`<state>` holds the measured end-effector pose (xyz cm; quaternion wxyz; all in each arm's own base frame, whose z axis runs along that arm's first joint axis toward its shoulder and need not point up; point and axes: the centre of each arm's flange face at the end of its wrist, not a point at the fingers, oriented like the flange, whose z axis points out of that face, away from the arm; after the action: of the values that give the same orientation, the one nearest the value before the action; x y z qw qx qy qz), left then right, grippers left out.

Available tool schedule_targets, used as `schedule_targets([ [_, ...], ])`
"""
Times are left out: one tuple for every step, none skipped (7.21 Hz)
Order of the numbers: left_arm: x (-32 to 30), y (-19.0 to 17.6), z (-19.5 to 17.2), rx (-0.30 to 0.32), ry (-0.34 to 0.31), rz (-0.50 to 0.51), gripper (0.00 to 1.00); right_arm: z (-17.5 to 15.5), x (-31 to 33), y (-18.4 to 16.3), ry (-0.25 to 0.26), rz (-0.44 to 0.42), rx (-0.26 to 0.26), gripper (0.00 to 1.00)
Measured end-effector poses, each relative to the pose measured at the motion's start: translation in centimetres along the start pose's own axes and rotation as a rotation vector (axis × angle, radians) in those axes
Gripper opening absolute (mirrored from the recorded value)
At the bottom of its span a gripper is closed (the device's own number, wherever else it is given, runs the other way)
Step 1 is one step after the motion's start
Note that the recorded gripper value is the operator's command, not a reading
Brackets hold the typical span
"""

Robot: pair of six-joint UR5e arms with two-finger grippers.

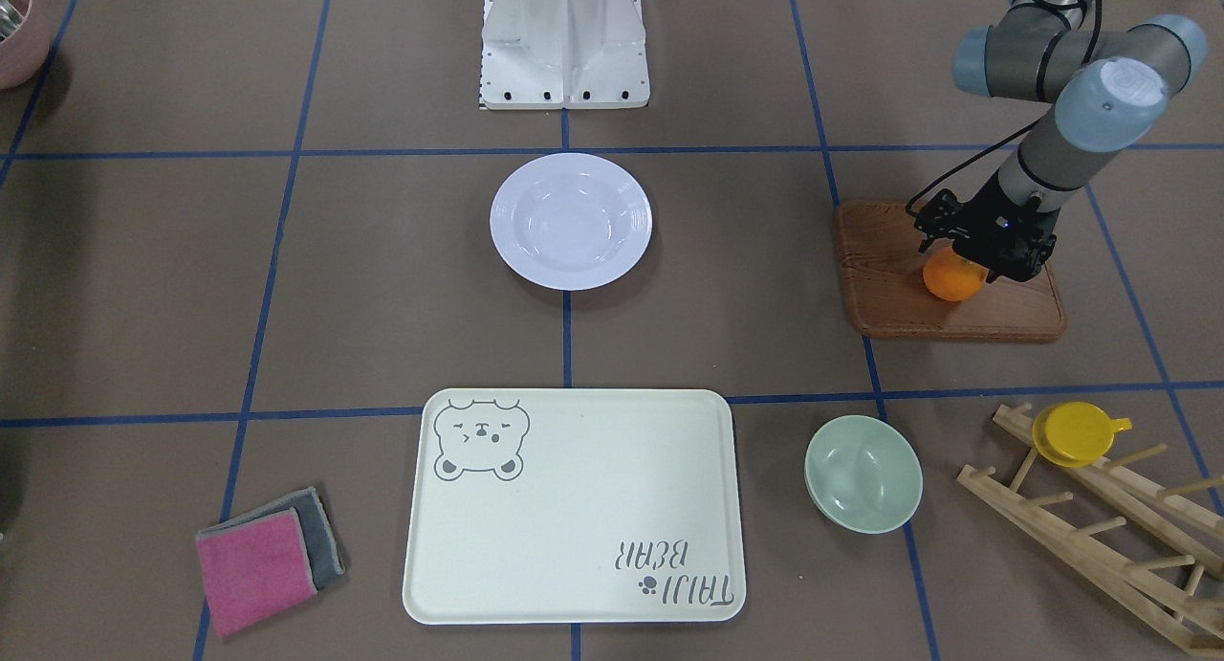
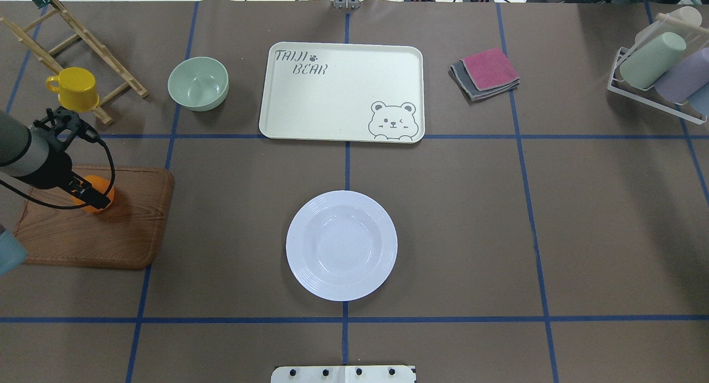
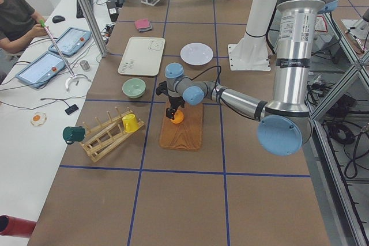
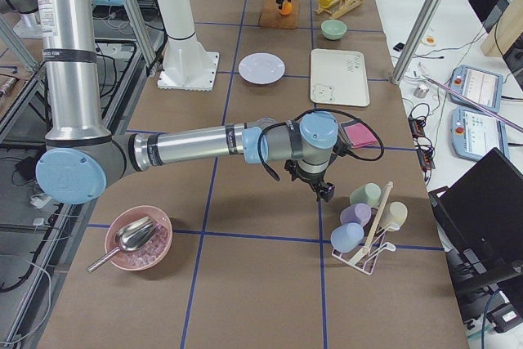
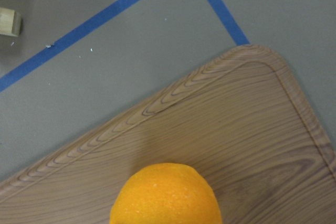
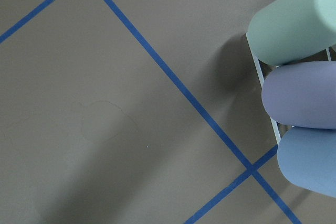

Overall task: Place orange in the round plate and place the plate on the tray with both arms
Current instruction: 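Lower the left gripper and grasp the orange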

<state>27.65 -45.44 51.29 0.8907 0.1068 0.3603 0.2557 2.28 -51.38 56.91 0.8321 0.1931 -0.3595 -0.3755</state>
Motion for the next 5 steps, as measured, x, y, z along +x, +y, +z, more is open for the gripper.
schedule_targets([
  [-0.2,0.1,0.3,-0.006,-0.002,-0.004,0.99,0.2,0.0,0.0,-0.002,0.001,-0.002,1.0],
  [-0.5,0.1,0.8,-0.014,-0.005,-0.008,0.99,0.3,0.1,0.1,-0.005,0.002,-0.005,1.0],
  [-0.7,0.1,1.2,-0.019,-0.006,-0.012,0.99,0.4,0.1,0.1,-0.006,0.003,-0.006,1.0],
  [-0.9,0.1,1.4,-0.023,-0.008,-0.016,0.99,0.5,0.1,0.1,-0.006,0.003,-0.007,1.0],
  [-1.0,0.0,1.6,-0.026,-0.009,-0.022,0.99,0.5,0.1,0.1,-0.007,0.004,-0.007,1.0],
])
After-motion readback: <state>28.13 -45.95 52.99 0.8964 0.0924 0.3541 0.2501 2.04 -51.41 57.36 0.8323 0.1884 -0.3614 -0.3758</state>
